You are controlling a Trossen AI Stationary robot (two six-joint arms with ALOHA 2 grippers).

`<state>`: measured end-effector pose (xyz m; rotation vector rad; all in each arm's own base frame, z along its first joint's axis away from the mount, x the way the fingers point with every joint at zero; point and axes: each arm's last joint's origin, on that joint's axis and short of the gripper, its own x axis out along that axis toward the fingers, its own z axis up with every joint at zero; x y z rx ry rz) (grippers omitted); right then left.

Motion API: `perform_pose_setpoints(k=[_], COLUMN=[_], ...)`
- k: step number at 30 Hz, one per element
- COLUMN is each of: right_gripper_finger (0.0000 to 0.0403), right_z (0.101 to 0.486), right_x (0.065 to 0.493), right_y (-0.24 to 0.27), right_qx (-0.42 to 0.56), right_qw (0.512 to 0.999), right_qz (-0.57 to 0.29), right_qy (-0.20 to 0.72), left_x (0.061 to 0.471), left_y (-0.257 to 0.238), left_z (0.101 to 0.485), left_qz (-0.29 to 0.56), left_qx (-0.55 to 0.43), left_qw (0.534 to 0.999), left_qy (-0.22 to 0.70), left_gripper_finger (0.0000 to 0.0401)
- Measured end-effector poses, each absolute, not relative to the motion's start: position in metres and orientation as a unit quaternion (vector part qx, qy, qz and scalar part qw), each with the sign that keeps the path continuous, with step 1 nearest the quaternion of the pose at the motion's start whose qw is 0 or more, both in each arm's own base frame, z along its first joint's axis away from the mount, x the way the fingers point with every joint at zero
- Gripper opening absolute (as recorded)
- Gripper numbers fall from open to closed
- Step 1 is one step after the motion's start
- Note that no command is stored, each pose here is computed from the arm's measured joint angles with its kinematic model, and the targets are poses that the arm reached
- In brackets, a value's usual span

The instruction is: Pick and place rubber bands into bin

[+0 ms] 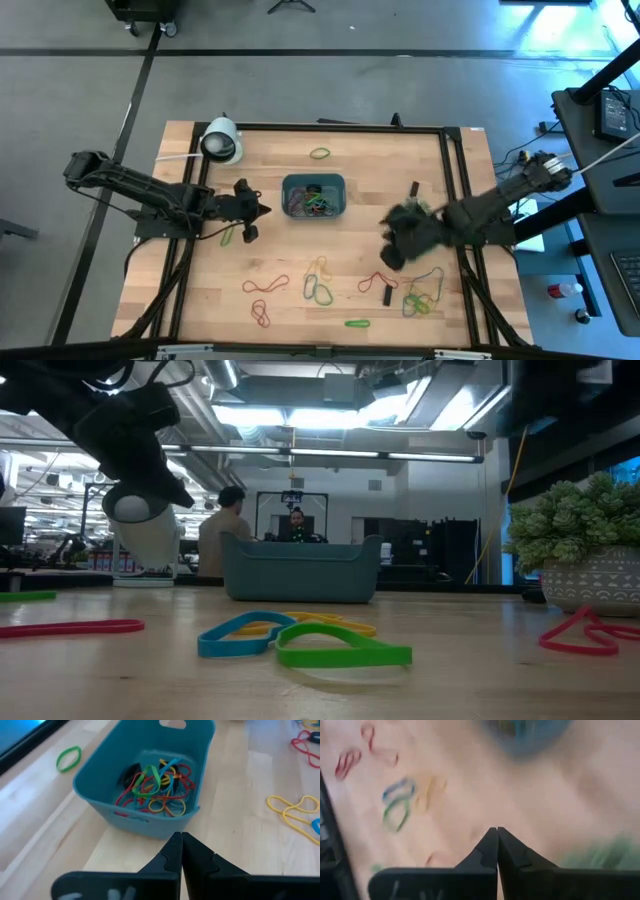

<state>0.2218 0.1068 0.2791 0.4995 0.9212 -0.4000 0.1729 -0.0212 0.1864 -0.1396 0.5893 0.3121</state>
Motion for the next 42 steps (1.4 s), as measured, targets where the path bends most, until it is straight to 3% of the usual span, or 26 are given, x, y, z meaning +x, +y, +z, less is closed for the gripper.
perform_pose_setpoints(k=[8, 15, 25, 32, 42], right_gripper_finger=[0.0004, 0.0040, 0.0114, 0.0109, 0.0065], right_z=[0.247, 0.213, 0.165, 0.156, 0.130], right_x=[0.190, 0.183, 0.189, 0.182, 0.171], right_y=[0.180, 0.212, 0.238, 0.246, 0.236], right_qx=[0.343, 0.370, 0.338, 0.317, 0.314], right_qw=[0.707, 0.646, 0.569, 0.576, 0.593], right_qz=[-0.237, -0.316, -0.321, -0.319, -0.309], right_qy=[0.572, 0.588, 0.678, 0.682, 0.674], left_x=[0.173, 0.173, 0.173, 0.174, 0.175], left_y=[-0.021, -0.021, -0.021, -0.022, -0.022], left_z=[0.186, 0.186, 0.187, 0.186, 0.180], left_qz=[0.152, 0.154, 0.156, 0.158, 0.157], left_qx=[-0.065, -0.073, -0.082, -0.087, -0.101], left_qw=[0.944, 0.943, 0.943, 0.942, 0.940], left_qy=[0.287, 0.285, 0.283, 0.283, 0.285], left_gripper_finger=[0.0001, 0.0003, 0.0002, 0.0003, 0.0004])
